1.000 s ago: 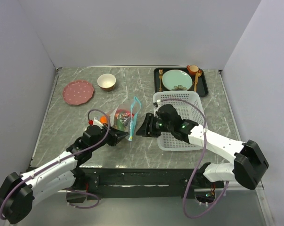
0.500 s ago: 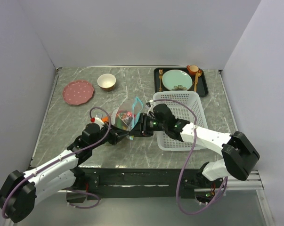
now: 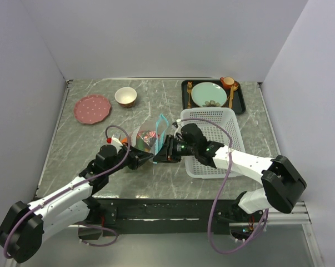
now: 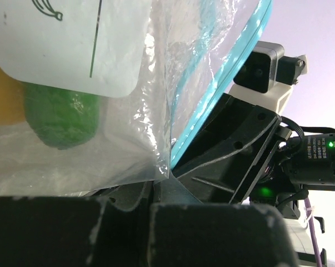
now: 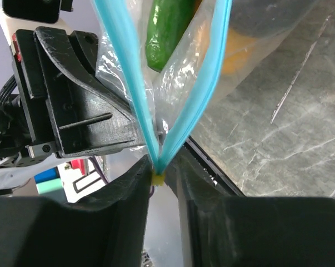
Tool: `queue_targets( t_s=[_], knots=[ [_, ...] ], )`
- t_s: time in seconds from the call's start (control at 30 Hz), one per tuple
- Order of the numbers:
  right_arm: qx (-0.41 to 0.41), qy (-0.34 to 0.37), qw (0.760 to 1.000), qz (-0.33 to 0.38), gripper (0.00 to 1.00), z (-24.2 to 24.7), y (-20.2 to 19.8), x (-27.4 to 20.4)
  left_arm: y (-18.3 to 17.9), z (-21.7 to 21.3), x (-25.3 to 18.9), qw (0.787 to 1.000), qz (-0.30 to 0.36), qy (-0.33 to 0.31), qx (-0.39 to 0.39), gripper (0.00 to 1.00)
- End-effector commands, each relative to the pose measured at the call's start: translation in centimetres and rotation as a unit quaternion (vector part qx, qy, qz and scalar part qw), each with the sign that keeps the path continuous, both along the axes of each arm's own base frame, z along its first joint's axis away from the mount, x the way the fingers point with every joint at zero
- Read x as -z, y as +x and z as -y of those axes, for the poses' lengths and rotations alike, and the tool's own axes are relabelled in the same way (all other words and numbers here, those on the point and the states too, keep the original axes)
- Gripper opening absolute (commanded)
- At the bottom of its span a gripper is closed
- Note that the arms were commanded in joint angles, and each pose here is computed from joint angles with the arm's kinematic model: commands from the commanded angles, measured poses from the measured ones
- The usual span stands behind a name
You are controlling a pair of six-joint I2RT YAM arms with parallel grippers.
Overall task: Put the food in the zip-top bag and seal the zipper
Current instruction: Zip the zipper food storage bag at the center of the board.
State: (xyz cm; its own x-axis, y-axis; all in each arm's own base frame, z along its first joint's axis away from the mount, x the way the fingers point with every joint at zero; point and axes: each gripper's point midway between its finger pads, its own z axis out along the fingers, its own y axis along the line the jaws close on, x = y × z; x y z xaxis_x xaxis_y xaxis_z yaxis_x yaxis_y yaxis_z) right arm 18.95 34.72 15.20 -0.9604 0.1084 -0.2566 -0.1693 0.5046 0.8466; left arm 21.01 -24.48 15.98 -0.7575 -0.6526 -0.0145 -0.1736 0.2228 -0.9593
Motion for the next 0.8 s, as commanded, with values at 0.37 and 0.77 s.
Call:
queue_targets(
  t_s=[0.37,0.77],
  knots=[
    [0.006,0.009,0.999,0.034,0.10,-0.2,0.5,-2.3,0.1,0.2,-1.9,0.999,0.027,-0.019,0.013,0.10],
    [0.036,0.029,0.998,0.034,0.05,-0.1,1.1,-2.7,-0.8,0.1,-0.9,0.999,0.010,-0.032,0.022,0.19]
  ],
)
